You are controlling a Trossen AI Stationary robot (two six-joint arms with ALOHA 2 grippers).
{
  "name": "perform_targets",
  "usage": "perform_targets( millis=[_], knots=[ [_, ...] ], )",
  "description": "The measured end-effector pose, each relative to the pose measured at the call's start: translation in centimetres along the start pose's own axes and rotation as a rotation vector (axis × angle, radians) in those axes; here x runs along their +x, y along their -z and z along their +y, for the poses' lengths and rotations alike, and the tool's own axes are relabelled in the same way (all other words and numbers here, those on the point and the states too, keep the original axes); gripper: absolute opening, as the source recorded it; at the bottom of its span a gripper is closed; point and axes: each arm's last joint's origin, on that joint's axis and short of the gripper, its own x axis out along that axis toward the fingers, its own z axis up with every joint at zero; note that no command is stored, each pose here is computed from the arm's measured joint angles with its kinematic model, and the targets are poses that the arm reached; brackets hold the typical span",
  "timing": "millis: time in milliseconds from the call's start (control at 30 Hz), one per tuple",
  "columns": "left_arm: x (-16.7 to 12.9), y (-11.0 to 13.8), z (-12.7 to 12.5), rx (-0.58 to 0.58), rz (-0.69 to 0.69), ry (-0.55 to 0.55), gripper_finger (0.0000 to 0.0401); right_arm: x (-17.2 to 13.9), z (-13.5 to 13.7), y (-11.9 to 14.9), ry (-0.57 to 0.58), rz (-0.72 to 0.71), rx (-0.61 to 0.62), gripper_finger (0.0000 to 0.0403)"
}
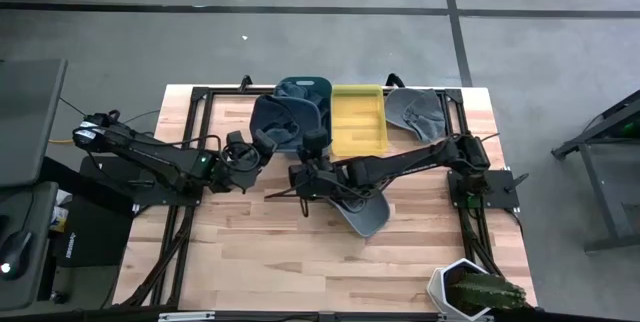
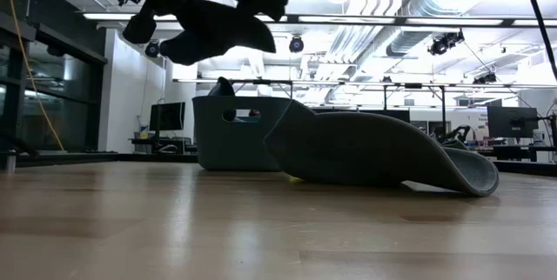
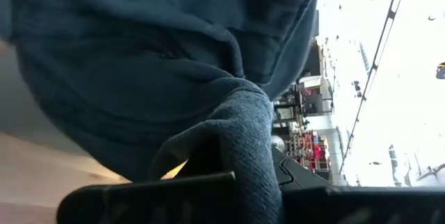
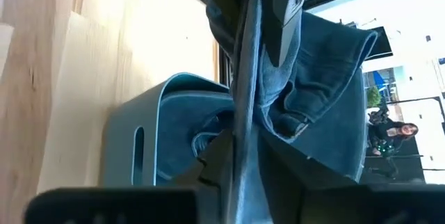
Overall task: Pick & Place hat
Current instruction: Put the black cap into the blue bin
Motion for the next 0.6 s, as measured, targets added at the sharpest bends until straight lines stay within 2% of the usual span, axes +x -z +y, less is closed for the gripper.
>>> perform_targets(
  millis=[267, 433, 600],
  knots=[
    [0.0, 0.0, 0.0, 0.002, -0.011, 0.003, 0.0000, -0.8, -0.2, -0.2, -0.077, -0.052, 0.078, 0.0124],
    [0.0, 0.0, 0.0, 0.005, -0.015, 0.005, 0.0000, -1.3, -0.8, 0.2, -0.108, -0.040, 0.119, 0.0168],
    [0.5, -0.3, -0.1, 0.045, 0.004, -0.010, 0.0000, -1.9, -1.7, 1.4, -0.207, 0.002, 0.124, 0.0202]
  ],
)
